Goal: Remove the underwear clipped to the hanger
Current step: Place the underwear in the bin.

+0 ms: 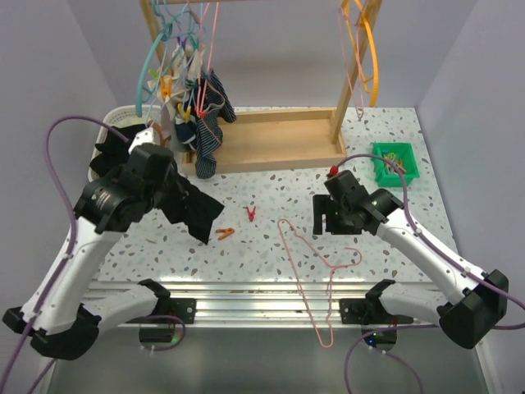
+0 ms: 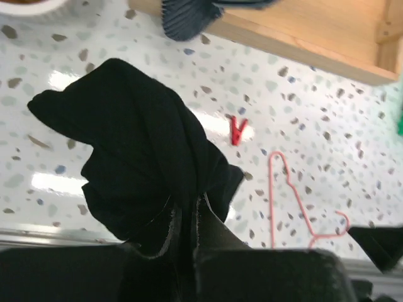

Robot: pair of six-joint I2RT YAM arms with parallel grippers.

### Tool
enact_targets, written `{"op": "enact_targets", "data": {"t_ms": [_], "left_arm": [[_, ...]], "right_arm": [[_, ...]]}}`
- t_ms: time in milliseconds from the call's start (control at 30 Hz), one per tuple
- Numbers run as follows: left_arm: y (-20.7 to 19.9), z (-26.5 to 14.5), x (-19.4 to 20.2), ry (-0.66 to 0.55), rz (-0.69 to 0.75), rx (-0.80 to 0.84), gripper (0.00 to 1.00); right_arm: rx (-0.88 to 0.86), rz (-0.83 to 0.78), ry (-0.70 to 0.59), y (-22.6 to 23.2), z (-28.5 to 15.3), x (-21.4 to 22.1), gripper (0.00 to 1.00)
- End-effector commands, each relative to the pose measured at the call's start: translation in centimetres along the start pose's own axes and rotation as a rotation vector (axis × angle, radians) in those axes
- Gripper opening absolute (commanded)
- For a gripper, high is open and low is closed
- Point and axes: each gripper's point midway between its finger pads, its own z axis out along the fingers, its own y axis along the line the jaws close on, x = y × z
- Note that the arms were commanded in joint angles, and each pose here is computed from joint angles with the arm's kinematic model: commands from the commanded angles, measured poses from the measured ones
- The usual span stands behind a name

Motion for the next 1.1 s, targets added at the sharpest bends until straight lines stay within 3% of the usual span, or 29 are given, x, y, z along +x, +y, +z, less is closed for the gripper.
{"op": "enact_targets", "data": {"t_ms": [0, 267, 433, 600, 767, 900, 1067], "left_arm": [[3.2, 3.7, -5.7, -0.109, -0.047, -0.090, 0.00], [9.8, 8.6, -15.1, -0.211, -0.110, -0.182, 0.00], [12.7, 9.6, -21.9, -0.355, -0.112, -0.280, 0.00], [12.8, 10.1, -29.8, -0.552, -0.065, -0.294, 0.00], [13.8, 15.3, -34.8, -0.646, -0.032, -0.320, 0.00], [15.4, 23.1, -34.5, -0.562, -0.025, -0.308, 0.00], [19.7, 33.8, -28.7, -0.362, -0.109, -0.328, 0.00]], "right_arm": [[-0.091, -0.039, -0.032, 2.0, -0.3, -1.8, 0.77], [-0.148, -0.069, -0.007, 3.1, 0.3, -2.2, 0.75], [-0.188, -0.088, 0.015, 3.8, 0.7, -1.9, 0.75], [-0.228, -0.124, 0.027, 4.1, 1.2, -1.4, 0.75], [-0.221, -0.136, 0.054, 4.0, 2.0, -0.9, 0.75], [-0.163, -0.102, 0.054, 3.4, 3.3, -1.4, 0.76], [-0.094, -0.035, 0.087, 3.4, 4.4, -2.2, 0.76]]}}
